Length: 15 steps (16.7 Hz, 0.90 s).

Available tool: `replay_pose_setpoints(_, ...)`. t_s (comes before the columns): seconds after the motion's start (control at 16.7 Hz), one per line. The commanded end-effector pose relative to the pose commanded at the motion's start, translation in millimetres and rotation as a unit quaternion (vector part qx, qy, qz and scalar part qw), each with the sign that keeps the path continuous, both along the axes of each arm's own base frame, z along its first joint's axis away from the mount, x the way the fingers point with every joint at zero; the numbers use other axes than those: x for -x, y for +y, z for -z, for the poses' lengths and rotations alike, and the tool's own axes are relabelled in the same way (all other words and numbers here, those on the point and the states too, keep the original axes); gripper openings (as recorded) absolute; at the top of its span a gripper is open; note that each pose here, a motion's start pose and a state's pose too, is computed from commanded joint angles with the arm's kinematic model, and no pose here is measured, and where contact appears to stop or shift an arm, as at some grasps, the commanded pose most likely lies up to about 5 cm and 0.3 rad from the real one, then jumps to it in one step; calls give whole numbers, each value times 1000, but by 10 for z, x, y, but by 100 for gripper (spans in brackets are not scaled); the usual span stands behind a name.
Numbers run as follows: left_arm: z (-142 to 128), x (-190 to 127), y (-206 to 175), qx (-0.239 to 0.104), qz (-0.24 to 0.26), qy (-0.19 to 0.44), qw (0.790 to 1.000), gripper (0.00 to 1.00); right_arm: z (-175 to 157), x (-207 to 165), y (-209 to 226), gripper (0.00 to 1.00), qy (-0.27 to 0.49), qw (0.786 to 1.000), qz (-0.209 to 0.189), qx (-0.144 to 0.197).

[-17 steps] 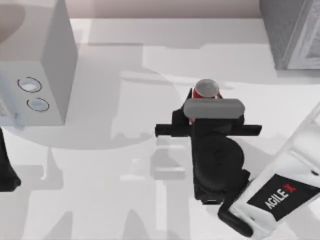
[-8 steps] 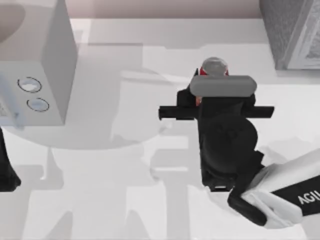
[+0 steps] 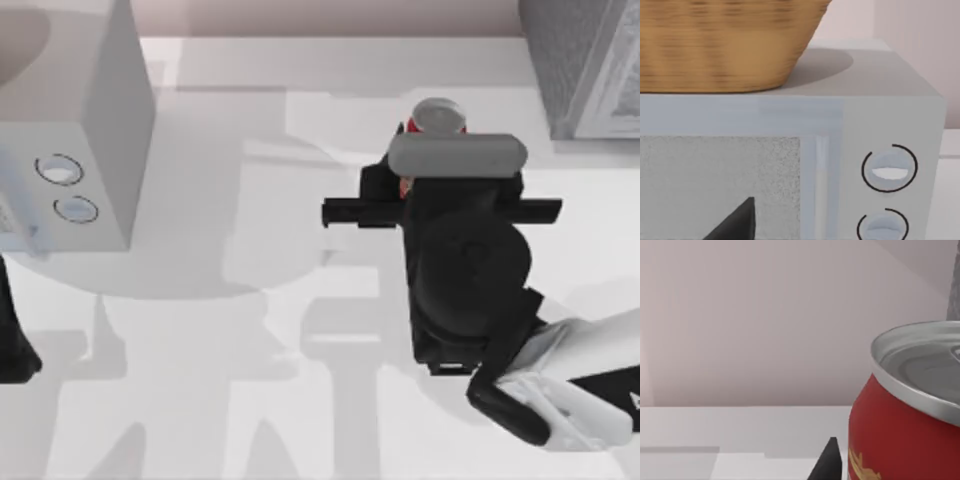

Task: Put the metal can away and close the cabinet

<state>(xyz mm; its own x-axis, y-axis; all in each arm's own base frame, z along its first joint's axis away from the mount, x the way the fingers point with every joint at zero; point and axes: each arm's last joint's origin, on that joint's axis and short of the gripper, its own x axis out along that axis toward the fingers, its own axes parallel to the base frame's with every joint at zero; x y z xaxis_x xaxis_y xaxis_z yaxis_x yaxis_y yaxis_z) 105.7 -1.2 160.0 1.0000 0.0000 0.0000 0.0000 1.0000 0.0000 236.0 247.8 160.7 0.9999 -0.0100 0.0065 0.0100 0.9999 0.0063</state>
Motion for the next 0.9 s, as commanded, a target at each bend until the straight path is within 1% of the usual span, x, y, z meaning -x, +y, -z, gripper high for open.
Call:
replay_pose_setpoints(0.12, 0, 0, 0, 0, 0, 0, 1000, 100, 5, -4, -30, 0, 3, 1000, 1, 5)
replay_pose_setpoints(0.24, 0, 0, 0, 0, 0, 0, 1000, 100, 21, -26, -178, 0, 18, 1000, 7, 25)
replay_pose_setpoints(0.42, 0, 0, 0, 0, 0, 0, 1000, 100, 6, -64, -609, 0, 60, 996, 21, 61)
replay_pose_setpoints(0.54, 0, 0, 0, 0, 0, 0, 1000, 100, -28, -31, -969, 0, 95, 992, 31, 79)
replay_pose_setpoints(0.66, 0, 0, 0, 0, 0, 0, 1000, 100, -85, 63, -1314, 0, 123, 988, 39, 84)
replay_pose_setpoints(0.9, 0, 0, 0, 0, 0, 0, 1000, 100, -193, 318, -1776, 0, 136, 988, 43, 65)
